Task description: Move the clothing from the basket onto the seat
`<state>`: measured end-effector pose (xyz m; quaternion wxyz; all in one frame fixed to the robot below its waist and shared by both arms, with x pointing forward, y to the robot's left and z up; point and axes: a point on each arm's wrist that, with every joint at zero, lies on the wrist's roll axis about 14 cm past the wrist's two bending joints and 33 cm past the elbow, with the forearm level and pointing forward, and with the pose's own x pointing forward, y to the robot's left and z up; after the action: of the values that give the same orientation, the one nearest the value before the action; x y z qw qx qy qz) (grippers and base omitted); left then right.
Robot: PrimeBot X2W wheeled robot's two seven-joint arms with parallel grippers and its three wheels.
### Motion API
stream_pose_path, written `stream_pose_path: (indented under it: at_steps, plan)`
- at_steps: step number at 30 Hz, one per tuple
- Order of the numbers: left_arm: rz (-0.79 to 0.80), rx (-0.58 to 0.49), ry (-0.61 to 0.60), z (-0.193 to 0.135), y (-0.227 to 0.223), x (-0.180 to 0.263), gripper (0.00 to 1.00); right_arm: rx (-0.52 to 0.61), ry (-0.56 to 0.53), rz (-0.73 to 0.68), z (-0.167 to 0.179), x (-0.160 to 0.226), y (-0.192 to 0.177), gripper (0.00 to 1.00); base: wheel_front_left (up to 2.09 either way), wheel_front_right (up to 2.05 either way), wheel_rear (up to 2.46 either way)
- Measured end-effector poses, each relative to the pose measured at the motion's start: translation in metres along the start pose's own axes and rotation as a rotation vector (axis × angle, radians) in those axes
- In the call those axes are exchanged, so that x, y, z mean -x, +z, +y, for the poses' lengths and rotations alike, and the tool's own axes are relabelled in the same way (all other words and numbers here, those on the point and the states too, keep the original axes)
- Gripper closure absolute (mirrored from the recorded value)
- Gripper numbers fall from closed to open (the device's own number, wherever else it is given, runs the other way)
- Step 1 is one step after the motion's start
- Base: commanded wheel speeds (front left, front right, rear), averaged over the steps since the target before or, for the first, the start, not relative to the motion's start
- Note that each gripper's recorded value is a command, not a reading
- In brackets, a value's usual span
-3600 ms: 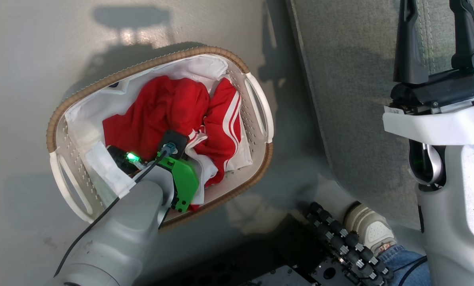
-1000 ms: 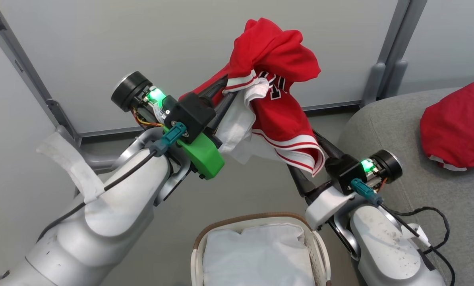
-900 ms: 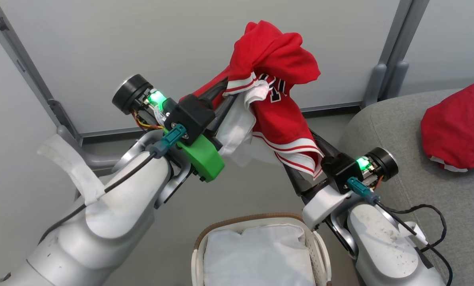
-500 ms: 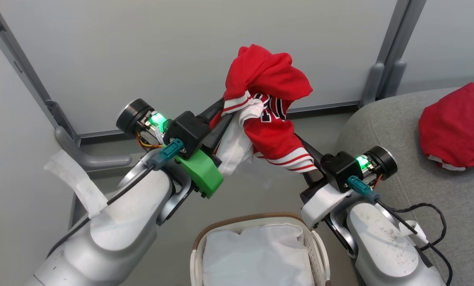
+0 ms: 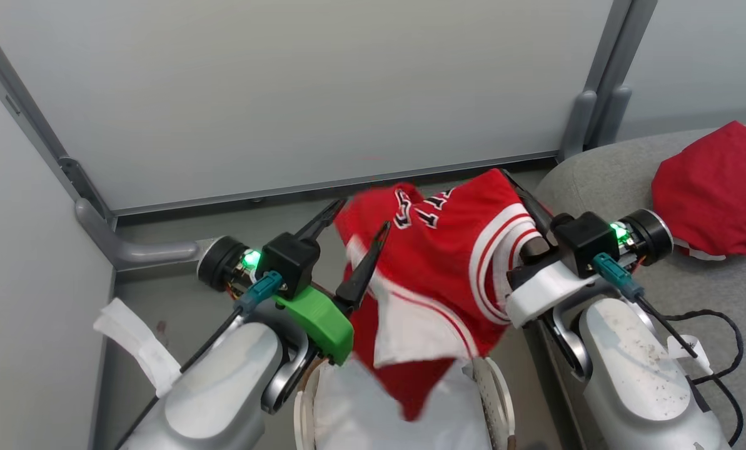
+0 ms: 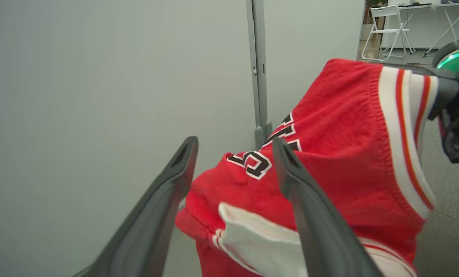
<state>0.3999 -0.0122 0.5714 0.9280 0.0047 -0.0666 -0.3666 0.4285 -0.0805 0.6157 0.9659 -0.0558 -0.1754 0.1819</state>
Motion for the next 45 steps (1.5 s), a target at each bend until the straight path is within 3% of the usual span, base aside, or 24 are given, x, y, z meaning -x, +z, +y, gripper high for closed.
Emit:
stream_pose_path:
  at_steps: [14,34,45]
  plan:
    - [0.078,0.179,0.055,-0.018,-0.052,0.008,0.0,0.061,-0.162,-0.001,-0.056,0.022,0.003,1.0,0.0,0.0,0.0]
    - [0.104,0.279,-0.182,-0.093,-0.08,-0.038,0.0,0.217,-0.478,0.07,-0.166,0.086,0.005,1.0,0.0,0.0,0.0]
    - [0.139,0.321,-0.252,-0.106,-0.107,-0.059,0.0,0.291,-0.553,0.12,-0.214,0.088,-0.002,1.0,0.0,0.0,0.0]
